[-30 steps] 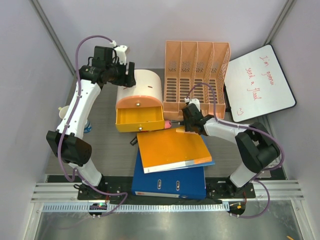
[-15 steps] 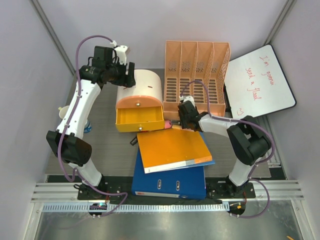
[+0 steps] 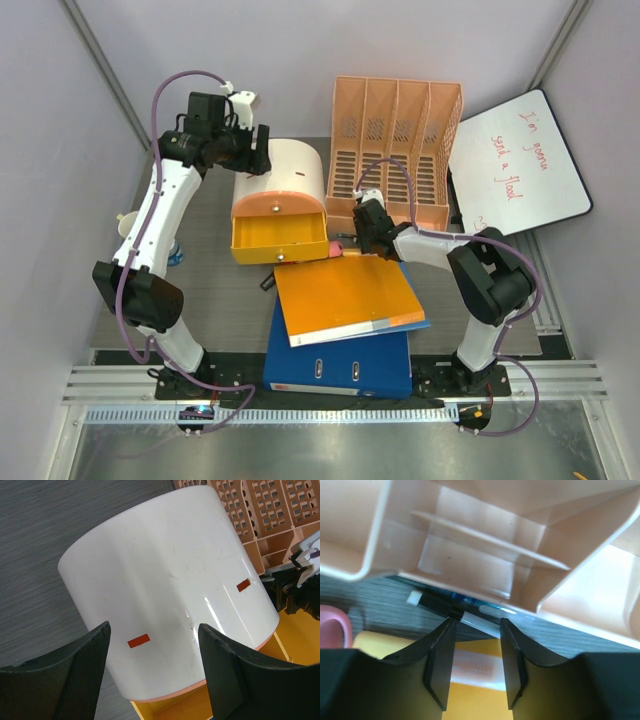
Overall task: Organize the desk
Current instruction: Pick up the stationery from the center of the board.
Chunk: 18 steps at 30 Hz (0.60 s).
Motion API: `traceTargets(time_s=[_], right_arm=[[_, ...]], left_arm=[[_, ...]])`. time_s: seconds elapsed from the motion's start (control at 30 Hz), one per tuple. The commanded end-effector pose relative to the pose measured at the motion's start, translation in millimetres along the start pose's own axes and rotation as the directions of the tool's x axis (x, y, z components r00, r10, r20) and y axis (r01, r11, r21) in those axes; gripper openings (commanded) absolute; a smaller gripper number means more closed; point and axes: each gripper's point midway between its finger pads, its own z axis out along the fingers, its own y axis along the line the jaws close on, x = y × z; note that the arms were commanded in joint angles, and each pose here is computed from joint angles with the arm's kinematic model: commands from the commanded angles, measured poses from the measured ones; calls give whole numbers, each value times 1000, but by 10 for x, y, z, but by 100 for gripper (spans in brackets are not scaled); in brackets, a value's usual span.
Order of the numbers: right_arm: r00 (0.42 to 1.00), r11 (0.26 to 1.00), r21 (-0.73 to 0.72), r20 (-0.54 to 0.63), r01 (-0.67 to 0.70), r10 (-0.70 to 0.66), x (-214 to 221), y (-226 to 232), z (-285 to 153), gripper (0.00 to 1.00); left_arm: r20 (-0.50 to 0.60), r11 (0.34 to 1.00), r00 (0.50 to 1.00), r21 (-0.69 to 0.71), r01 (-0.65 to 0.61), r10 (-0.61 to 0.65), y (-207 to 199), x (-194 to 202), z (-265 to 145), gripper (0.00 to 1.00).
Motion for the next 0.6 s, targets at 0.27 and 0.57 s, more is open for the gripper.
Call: traceTargets(time_s=[0.27,0.57], right_arm=[[997,999,-38,-77,-31,28,355,9,-16,36],[990,993,-112,-139,-39,23,509,155,-13,18]], left_arm=[[45,1000,999,-4,-25,26,-18,-130,-79,72],[49,1000,998,-14,-26,27,-9,-135,-112,71]])
